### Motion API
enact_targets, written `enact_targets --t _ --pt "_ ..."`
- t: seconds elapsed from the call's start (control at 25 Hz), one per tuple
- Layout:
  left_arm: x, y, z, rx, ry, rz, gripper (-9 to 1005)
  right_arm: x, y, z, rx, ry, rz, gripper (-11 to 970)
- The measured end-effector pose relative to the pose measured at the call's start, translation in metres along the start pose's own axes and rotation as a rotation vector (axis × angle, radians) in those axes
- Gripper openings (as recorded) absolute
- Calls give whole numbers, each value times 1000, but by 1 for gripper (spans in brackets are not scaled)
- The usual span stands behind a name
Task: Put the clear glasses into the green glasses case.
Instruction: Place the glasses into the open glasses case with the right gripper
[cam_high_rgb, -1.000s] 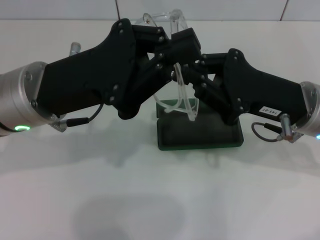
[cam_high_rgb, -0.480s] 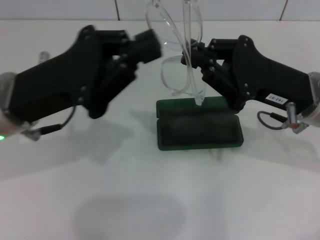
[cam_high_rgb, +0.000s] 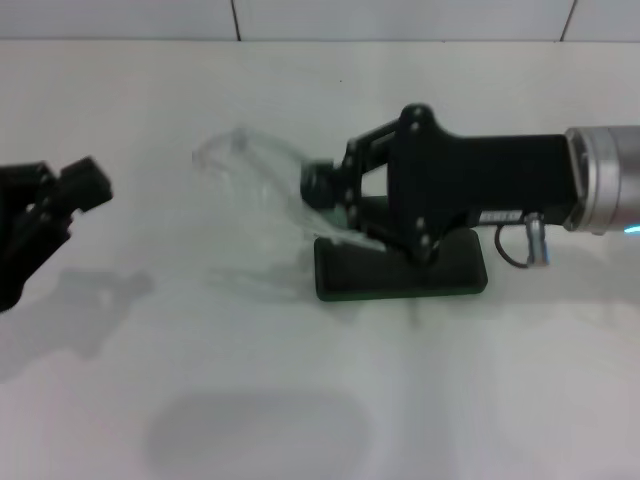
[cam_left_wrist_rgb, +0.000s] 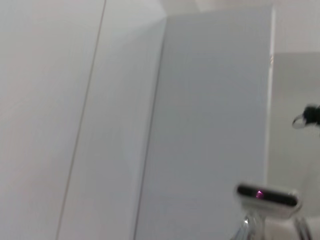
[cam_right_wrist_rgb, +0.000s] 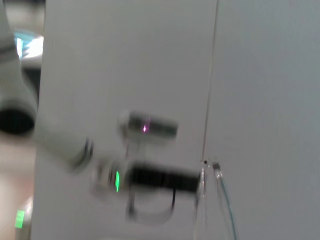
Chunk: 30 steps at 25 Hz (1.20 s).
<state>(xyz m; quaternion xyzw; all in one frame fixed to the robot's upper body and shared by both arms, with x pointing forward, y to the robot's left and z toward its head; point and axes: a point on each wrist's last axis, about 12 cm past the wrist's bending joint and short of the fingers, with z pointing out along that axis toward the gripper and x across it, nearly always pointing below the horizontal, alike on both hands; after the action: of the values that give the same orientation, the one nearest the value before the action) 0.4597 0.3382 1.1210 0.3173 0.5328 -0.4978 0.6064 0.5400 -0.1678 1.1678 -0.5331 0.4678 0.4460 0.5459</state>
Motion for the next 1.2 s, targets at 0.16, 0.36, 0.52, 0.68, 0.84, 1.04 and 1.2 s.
enact_targets --t 0.16,0.36,0.52,0.68,0.84,1.04,1.2 --pt "0 -5 -16 -31 38 8 48 -23 2 9 -9 266 -48 74" --pt "3 -8 -21 -47 59 15 48 -56 4 16 11 513 -65 74" --pt "5 -9 -22 -48 66 39 48 -76 7 28 46 676 -98 75" --pt "4 -8 -19 -42 61 47 48 -80 7 49 65 852 -115 75" --pt "5 -5 -12 -30 49 38 47 -75 6 62 48 942 -129 75" --pt "5 -3 -9 -26 43 31 47 -65 3 71 50 1058 -181 75" --pt "5 0 -6 -22 40 21 47 -54 1 72 51 1100 -181 75"
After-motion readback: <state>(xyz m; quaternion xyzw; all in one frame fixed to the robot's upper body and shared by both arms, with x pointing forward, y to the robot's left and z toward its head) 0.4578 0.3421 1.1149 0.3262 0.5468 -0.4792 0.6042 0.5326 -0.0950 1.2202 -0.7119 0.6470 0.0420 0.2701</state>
